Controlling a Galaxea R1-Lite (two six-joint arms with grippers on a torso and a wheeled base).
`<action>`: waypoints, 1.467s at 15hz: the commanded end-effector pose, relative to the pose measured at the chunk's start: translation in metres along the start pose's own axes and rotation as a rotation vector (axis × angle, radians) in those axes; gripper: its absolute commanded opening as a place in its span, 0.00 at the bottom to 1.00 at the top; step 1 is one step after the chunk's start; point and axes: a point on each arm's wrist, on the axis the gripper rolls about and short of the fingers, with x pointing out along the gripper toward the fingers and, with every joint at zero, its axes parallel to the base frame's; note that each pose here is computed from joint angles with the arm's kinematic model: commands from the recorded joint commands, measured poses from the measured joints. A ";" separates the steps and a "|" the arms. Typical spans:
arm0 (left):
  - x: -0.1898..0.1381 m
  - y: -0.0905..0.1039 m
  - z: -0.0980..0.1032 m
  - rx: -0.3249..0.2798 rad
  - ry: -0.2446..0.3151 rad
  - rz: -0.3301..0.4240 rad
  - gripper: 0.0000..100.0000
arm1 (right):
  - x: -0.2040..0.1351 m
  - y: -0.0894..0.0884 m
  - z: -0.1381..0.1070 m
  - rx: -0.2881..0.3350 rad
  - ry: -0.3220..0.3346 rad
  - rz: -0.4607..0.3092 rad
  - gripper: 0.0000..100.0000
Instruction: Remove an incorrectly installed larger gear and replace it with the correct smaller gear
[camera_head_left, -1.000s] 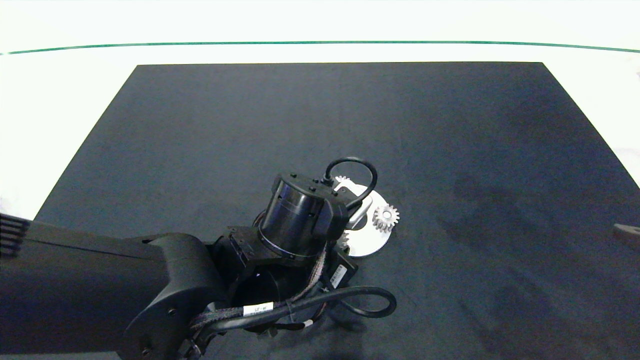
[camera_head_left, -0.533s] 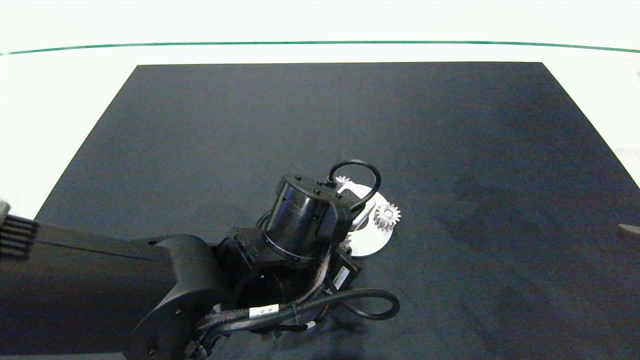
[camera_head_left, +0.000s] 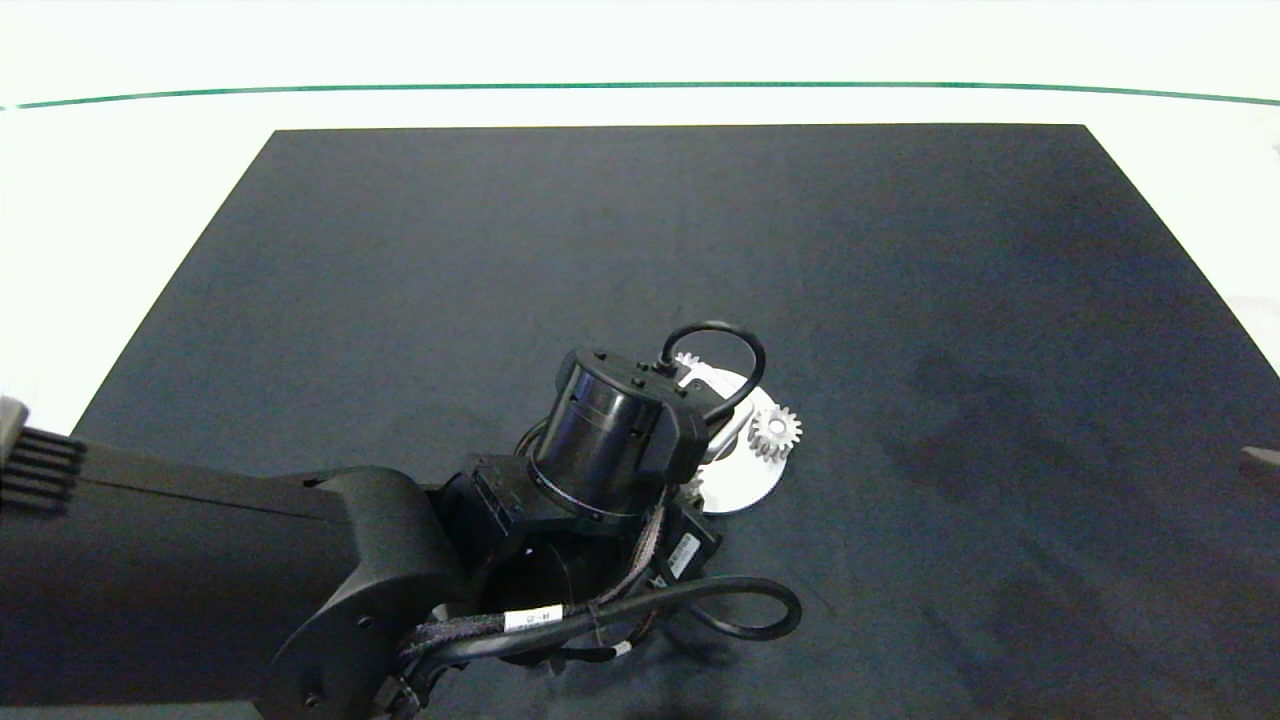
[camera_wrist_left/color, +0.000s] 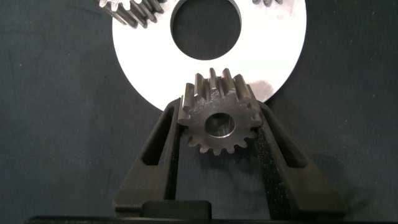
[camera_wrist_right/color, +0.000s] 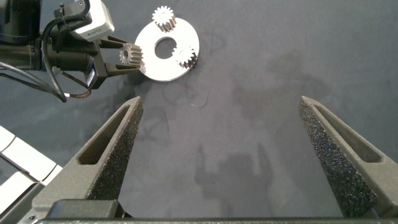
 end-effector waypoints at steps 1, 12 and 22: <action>0.000 0.001 0.002 -0.002 -0.006 0.004 0.19 | 0.001 0.000 0.000 -0.003 0.004 0.000 1.00; -0.001 0.001 0.001 0.013 0.009 0.001 1.00 | 0.000 0.000 0.000 0.001 0.001 0.000 1.00; -0.005 0.003 0.001 0.011 0.008 0.002 1.00 | -0.002 0.000 0.000 0.002 -0.005 0.000 1.00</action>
